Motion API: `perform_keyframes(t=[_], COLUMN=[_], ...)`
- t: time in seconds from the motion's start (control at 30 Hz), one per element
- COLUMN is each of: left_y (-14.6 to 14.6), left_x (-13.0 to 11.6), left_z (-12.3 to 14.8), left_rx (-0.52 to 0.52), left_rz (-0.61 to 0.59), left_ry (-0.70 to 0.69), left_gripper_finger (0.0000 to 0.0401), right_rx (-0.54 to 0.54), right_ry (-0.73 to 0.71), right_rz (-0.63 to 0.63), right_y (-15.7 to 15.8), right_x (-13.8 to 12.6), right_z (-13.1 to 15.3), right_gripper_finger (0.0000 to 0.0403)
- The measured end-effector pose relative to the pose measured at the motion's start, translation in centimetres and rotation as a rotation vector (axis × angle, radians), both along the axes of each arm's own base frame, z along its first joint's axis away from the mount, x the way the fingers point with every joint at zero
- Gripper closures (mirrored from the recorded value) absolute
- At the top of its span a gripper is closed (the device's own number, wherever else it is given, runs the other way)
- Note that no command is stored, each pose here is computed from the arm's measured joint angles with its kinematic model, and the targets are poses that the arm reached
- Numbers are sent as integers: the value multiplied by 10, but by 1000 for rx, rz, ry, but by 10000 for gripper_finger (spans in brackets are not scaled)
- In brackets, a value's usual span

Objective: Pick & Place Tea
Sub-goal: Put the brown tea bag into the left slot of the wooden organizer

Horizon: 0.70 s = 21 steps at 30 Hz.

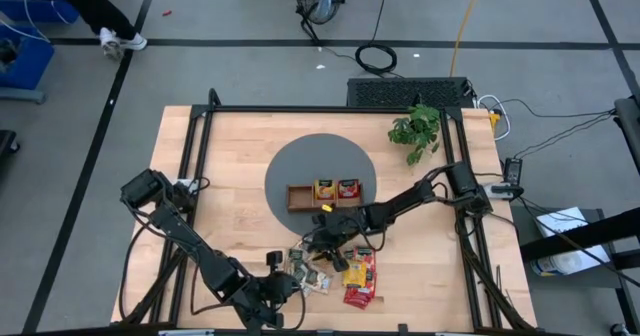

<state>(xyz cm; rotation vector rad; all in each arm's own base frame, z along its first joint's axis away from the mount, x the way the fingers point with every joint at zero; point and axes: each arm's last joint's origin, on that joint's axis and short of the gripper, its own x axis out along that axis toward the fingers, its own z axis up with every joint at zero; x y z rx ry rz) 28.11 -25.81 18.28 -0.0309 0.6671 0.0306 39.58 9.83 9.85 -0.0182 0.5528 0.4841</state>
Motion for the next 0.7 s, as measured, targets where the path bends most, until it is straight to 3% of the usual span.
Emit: perform_keyframes(t=[0.37,0.6,0.7], left_y=[0,-4,-9], left_x=[0,2,7], left_z=[0,-2,-12], left_rx=[-9,-131,-161], left_rz=[6,46,2], left_ry=[3,2,6], left_gripper_finger=[375,375,375], right_rx=[4,17,50], right_ry=[-13,-2,15], right_rz=[12,44,58], right_y=[4,9,11], right_x=[0,-2,-3], right_z=[3,3,3], right_gripper_finger=[253,250,250])
